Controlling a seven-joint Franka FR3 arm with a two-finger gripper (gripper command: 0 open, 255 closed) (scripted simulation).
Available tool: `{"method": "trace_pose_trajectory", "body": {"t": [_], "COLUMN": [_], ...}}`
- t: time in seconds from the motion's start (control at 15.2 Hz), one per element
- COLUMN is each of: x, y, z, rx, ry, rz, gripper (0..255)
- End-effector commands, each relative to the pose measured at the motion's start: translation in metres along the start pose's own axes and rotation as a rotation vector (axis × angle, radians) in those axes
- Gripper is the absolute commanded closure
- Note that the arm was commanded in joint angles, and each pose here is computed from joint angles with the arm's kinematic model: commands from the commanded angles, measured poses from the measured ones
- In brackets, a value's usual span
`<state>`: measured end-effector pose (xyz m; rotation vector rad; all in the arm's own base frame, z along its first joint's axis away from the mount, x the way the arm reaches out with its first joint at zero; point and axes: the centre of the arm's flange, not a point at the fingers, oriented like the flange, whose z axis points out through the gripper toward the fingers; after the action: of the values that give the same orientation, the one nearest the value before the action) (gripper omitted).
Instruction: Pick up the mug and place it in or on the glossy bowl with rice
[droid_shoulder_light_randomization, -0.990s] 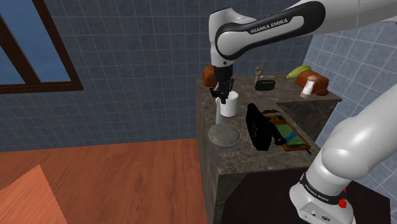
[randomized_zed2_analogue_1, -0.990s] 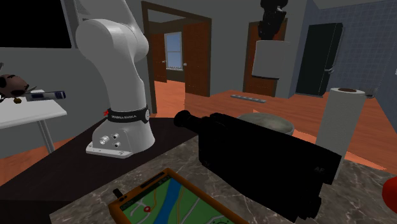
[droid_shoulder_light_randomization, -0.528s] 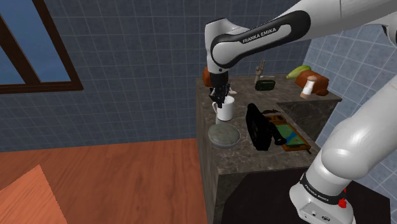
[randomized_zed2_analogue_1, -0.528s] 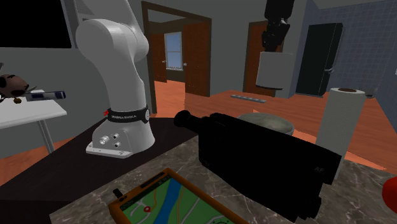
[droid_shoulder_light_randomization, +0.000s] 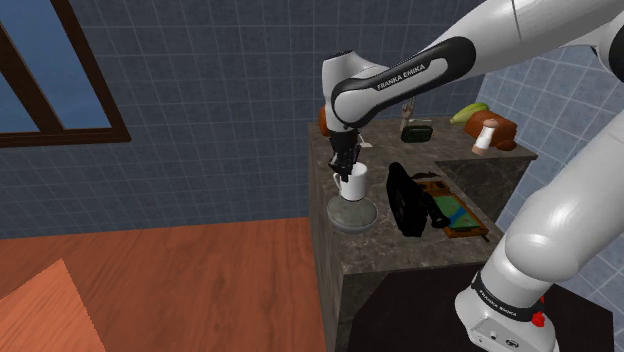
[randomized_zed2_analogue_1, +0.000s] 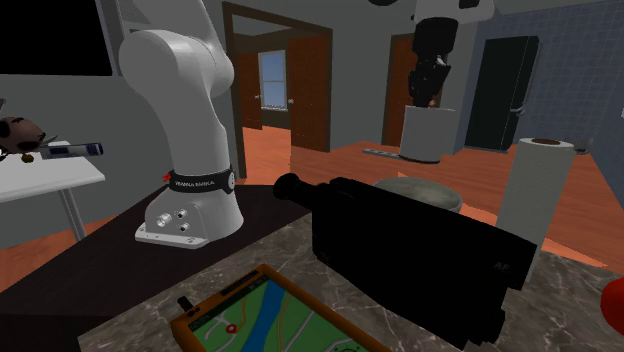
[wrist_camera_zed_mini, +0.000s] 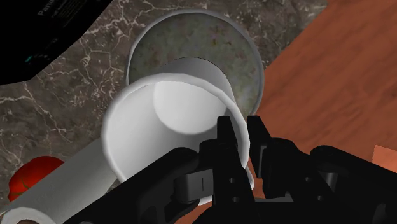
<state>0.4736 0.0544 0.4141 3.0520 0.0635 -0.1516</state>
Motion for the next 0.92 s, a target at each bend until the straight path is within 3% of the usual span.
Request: {"method": "trace_pose_trajectory", "body": {"t": [0.0,0.4,0.86], "x": [0.002,0.005,0.005], "y": [-0.001,-0.004,-0.004], "z": [0.009,0.043,0.043], "rx": [0.0,0.0,0.0], "ry": [0.001,0.001,0.001], "rz": [0.0,0.0,0.0], "gripper": [255,255,255]}}
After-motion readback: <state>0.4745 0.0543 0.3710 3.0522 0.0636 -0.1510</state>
